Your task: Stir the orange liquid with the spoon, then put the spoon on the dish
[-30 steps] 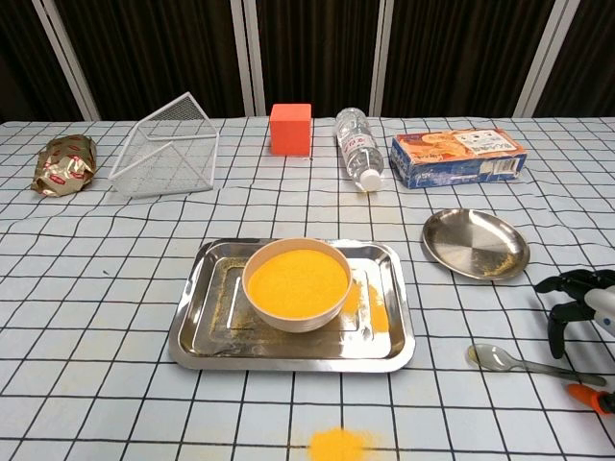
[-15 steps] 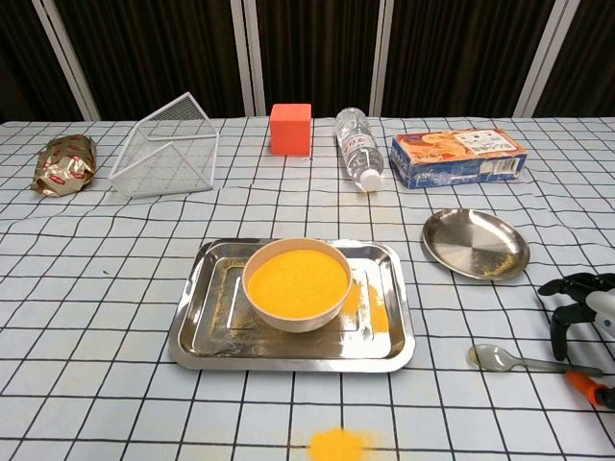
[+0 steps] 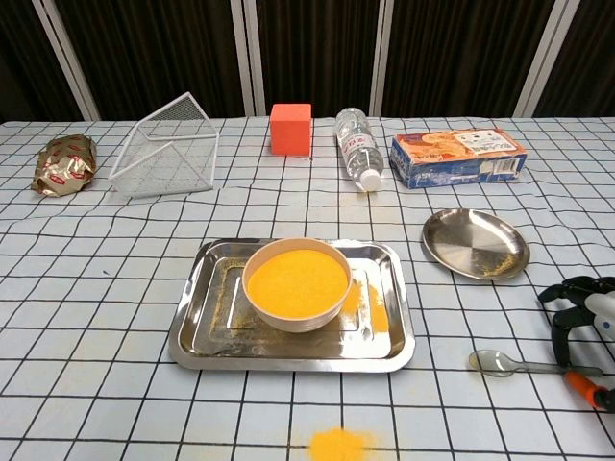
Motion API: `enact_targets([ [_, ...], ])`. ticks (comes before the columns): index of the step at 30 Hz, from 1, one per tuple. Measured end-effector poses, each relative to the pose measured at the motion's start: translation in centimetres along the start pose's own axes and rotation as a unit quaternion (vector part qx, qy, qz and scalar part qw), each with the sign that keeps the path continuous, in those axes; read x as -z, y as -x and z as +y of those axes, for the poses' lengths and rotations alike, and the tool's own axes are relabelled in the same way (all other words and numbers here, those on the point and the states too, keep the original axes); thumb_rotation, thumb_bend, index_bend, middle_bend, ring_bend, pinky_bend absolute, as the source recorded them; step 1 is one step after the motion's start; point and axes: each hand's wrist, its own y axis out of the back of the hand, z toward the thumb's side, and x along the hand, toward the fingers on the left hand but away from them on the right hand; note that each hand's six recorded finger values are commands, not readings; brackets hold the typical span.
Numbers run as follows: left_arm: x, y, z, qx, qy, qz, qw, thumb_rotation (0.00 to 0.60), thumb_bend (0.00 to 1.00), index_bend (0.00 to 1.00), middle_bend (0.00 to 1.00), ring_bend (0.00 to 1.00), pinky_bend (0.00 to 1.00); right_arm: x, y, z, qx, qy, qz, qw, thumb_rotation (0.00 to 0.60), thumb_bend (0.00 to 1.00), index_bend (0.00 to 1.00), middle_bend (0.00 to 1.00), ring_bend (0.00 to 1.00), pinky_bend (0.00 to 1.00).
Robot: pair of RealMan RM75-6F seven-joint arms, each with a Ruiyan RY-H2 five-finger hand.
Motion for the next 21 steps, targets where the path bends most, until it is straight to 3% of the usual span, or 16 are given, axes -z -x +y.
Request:
enact_targets([
  [10,0.0,0.0,0.0,0.000,-0.001,0.000,1.0000,0.600,0.00,0.00,0.00,0.00,0.02,-0.4,-0.2,1.7,0.016,-0.003,0.011,0.9998,0.600,0.52,0.59,0.16,0.00,0.00],
  [21,-0.1,-0.1,-0.1,0.003,0.002,-0.001,1.0000,0.600,0.00,0.00,0.00,0.00,0.02,-3.0,1.3,8.5,0.071,-0.001,0.025,0.9971,0.600,0.52,0.59,0.16,0.00,0.00],
])
